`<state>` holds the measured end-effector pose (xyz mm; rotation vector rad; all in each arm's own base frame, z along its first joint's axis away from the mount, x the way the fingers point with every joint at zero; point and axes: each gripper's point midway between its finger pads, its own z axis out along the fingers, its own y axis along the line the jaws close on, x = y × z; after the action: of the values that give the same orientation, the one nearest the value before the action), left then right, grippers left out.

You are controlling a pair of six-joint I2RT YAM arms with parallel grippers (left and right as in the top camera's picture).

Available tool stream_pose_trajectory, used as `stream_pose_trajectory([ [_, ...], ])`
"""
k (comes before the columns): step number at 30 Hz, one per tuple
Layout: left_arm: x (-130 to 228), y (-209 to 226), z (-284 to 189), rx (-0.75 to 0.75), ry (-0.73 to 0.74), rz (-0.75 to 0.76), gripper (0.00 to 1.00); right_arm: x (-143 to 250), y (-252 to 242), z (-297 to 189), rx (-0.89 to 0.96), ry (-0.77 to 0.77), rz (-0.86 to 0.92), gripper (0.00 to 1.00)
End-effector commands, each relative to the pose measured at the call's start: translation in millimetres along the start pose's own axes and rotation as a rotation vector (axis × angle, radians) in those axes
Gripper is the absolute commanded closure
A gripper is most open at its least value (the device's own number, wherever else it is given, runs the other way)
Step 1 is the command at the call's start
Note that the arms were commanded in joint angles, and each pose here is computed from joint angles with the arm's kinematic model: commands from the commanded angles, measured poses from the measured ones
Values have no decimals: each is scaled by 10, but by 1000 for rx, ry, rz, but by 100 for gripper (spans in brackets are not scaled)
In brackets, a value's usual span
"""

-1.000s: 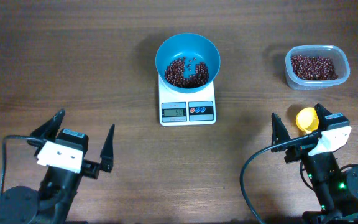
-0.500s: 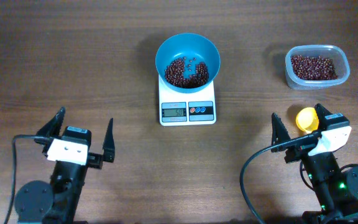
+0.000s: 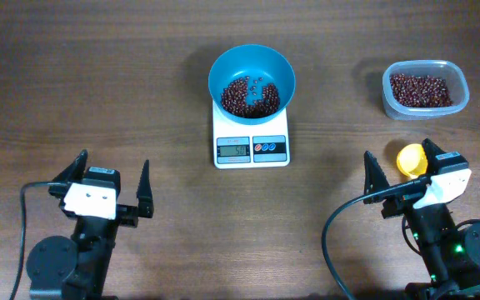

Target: Scoop item into bowl and weigh 50g on scale

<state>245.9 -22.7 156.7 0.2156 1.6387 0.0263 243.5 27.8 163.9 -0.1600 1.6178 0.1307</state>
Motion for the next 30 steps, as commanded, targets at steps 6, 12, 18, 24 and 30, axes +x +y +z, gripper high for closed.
stream_pose_trajectory([
  [6, -118, 72, -1, -40, -47, 45, 1, 37, 22, 4, -9, 7, 9, 1],
  [12, -132, 91, -15, -51, -56, 10, 1, 37, 22, 4, -9, 7, 9, 1],
  [18, -101, 117, -15, -66, -42, 10, 1, 37, 22, 4, -9, 7, 9, 1],
  [24, 39, 96, -9, -57, 15, 7, 1, 37, 22, 4, -9, 7, 9, 1],
  [30, 37, 96, -9, -58, 15, 7, 1, 37, 22, 4, -9, 7, 9, 1],
])
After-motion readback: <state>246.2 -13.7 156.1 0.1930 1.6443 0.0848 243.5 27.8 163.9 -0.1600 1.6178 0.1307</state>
